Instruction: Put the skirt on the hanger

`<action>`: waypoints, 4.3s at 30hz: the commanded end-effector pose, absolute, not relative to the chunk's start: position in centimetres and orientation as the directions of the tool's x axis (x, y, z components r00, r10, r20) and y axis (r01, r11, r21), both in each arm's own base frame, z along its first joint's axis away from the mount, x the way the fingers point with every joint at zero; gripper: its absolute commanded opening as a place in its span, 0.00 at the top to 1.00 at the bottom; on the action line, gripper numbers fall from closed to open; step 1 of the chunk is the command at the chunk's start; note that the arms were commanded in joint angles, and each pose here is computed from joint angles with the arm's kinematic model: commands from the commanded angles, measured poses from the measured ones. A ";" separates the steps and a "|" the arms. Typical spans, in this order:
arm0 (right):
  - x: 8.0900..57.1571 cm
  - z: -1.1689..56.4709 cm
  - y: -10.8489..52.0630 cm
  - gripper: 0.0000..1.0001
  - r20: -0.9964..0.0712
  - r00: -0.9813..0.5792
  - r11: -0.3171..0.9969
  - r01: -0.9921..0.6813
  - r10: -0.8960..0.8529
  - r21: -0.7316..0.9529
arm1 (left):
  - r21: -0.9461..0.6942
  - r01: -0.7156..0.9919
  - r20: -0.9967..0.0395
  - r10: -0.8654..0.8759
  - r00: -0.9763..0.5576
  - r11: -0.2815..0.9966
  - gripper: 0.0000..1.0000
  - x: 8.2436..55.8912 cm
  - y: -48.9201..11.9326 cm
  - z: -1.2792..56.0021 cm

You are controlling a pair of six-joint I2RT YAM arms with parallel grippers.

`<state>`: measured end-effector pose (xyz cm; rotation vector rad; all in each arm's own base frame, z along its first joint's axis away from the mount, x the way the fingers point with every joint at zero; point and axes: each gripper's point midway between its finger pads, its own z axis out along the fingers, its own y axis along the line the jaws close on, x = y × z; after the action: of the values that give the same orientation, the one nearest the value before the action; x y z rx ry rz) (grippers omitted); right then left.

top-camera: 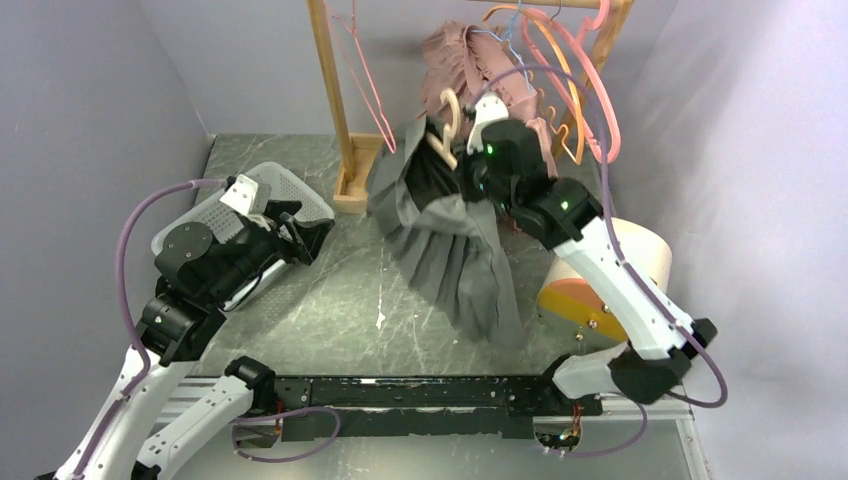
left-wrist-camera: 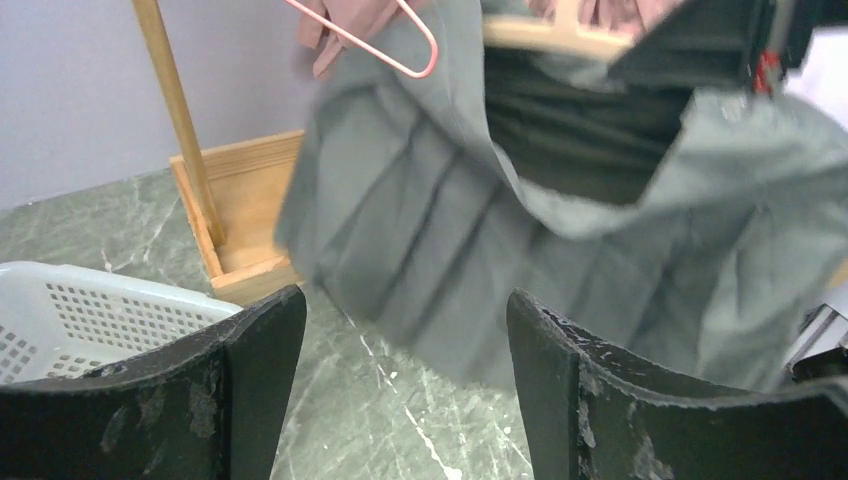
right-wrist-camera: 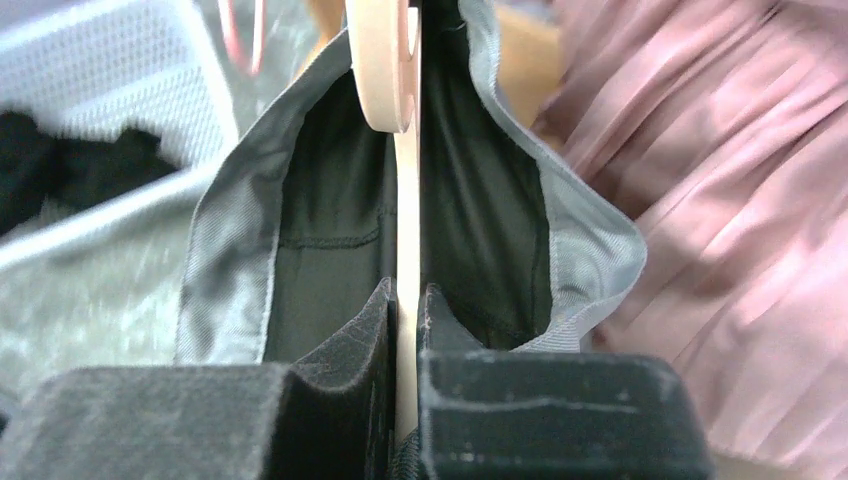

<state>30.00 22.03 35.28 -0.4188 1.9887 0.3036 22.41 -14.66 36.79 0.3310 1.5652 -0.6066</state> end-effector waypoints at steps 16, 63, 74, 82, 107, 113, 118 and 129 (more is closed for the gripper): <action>43.9 54.0 22.0 1.00 -0.990 0.120 0.934 -0.356 0.076 0.028 | -0.201 0.608 -0.977 -0.201 -0.068 0.768 0.22 20.1 -14.8 38.8; 29.5 48.4 18.4 0.38 -0.966 -0.027 0.732 -0.648 0.257 0.212 | -0.278 -0.103 -0.828 -0.292 -0.479 0.955 0.05 31.1 -6.5 25.0; 24.8 39.2 20.7 0.37 -0.959 -0.175 0.564 -0.780 0.221 0.272 | -0.251 -0.559 -0.633 -0.571 -0.523 0.790 0.06 29.6 4.0 14.8; 24.0 33.8 22.0 0.37 -0.926 -0.308 0.482 -0.791 0.218 0.377 | -0.125 -0.815 -0.576 -0.710 -0.405 0.566 0.02 26.7 8.4 10.3; 26.1 33.7 21.0 0.37 -0.912 -0.302 0.573 -0.710 0.277 0.409 | -0.391 -0.327 -0.848 -0.475 -0.234 0.860 0.93 33.4 5.9 32.8; 26.7 34.0 21.0 0.37 -0.899 -0.313 0.577 -0.690 0.308 0.438 | -0.328 0.028 -0.942 -0.325 -0.085 0.944 0.93 30.5 1.0 45.8; 26.8 34.2 21.3 0.37 -0.890 -0.340 0.565 -0.689 0.302 0.455 | -0.282 0.353 -0.955 -0.298 -0.009 0.892 0.93 26.6 -4.9 52.2; 26.6 33.2 21.0 0.28 -0.904 -0.323 0.584 -0.690 0.281 0.428 | -0.446 0.809 -0.893 -0.259 -0.369 0.383 0.93 19.9 -15.9 46.3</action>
<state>26.96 21.16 32.96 -0.3227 1.6527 1.0332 22.81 -11.72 50.02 0.2896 1.5090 -0.8541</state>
